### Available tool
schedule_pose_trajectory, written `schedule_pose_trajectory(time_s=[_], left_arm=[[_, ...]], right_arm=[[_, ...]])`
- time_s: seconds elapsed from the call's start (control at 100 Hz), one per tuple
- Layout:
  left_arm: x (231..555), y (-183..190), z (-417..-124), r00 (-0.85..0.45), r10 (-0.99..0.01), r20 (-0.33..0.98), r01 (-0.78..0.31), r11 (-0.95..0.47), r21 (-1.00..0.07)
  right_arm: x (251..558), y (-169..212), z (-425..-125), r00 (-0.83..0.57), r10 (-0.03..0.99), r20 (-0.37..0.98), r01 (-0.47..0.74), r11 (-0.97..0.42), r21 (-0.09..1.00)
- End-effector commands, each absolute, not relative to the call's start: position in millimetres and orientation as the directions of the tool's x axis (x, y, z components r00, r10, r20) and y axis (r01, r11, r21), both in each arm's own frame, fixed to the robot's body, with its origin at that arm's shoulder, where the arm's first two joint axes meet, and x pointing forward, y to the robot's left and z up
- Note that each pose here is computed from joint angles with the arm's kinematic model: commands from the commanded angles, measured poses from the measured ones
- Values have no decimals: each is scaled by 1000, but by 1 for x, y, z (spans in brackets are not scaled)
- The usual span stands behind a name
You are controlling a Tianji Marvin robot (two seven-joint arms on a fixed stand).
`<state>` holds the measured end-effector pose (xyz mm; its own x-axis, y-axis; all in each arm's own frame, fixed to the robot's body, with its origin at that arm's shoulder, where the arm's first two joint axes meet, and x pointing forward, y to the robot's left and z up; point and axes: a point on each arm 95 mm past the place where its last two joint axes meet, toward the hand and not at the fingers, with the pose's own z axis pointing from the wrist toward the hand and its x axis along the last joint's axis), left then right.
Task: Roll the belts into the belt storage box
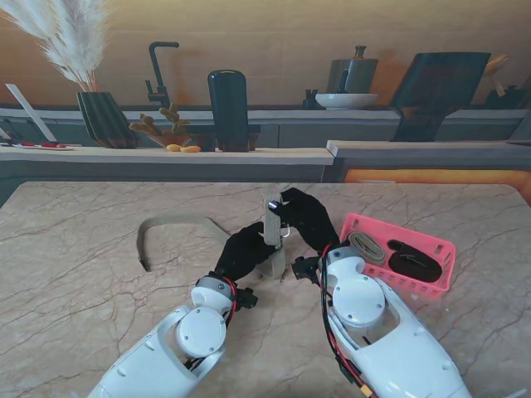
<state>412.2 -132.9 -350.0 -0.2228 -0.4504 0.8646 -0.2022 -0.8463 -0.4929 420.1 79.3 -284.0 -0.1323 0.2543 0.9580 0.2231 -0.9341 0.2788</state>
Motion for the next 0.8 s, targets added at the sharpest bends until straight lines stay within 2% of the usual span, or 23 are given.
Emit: schedule_pose_trajectory(time_s=[0.0,0.43,0.79], left_arm=[[416,-137,-347,-226,-460,859,-178,-847,-501],[424,-137,-345,-240,-528,814,-70,-827,-557],[420,-133,-344,-244,-521,818,-57,-835,-548]], right_arm=[[417,83,-288,-110,253,961,238,-932,273],[415,95,-304,52,183,982,262,-951,163],[422,97,-315,121,188,975,212,-964,160]])
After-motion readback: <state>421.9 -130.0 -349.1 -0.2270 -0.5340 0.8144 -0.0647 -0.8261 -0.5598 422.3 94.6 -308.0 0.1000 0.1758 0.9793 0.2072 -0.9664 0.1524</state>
